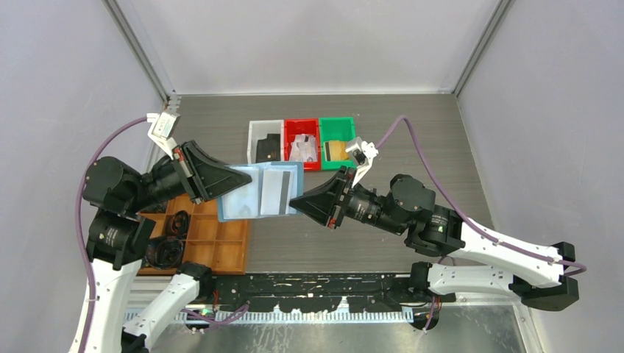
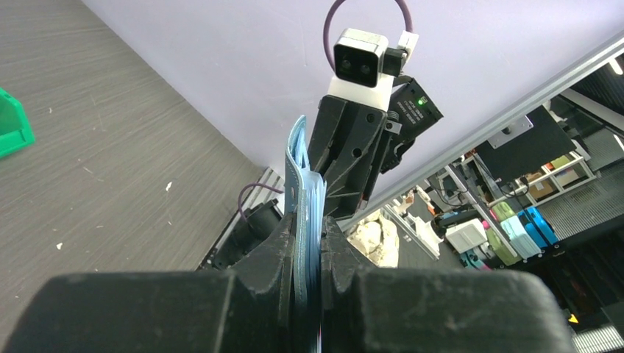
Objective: Take the credit cards out of the card holder
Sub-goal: Remove the credit card from the card holder.
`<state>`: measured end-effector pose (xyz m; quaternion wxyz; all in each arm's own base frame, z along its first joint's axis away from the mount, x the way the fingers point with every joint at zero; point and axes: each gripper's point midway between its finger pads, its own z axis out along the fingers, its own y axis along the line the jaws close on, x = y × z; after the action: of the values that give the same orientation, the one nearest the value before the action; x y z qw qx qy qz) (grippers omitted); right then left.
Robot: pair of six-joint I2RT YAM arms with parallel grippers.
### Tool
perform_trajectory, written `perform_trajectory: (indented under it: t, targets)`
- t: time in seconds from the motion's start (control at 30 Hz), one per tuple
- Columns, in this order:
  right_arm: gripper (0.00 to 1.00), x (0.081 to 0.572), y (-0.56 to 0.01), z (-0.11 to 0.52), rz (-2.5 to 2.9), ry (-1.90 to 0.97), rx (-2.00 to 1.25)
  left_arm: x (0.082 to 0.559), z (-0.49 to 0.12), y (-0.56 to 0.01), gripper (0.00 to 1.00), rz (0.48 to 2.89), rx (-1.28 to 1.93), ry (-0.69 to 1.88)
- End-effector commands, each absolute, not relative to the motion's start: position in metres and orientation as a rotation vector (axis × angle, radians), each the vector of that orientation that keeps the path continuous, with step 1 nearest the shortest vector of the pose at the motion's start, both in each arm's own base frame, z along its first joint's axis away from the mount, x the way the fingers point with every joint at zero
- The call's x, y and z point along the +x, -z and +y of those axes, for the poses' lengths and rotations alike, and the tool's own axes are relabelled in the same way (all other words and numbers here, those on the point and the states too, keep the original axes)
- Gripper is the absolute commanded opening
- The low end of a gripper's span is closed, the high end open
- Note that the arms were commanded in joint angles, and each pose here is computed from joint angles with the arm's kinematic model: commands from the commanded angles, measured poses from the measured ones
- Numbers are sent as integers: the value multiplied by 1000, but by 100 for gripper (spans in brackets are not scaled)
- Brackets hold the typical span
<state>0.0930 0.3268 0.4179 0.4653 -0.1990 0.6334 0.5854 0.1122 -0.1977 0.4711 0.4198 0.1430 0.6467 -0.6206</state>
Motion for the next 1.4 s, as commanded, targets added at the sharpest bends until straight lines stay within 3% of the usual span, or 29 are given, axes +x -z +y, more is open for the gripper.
perform_trajectory:
  t: [0.0,0.87,1.07,1.37]
  targets:
    - [17,94,-429,322,1499,-1435,-474,93,-196,-505,0,1502,441,1578]
    - [21,99,-423,323,1489,-1417,-463,90,-195,-513,0,1490,436,1590]
    - [37,90,-439,334,1461,-1492,-494,95,-196,-506,0,1498,437,1574]
    - [47,55,-481,336,1284,-1746,-555,104,-196,-489,0,1521,456,1505]
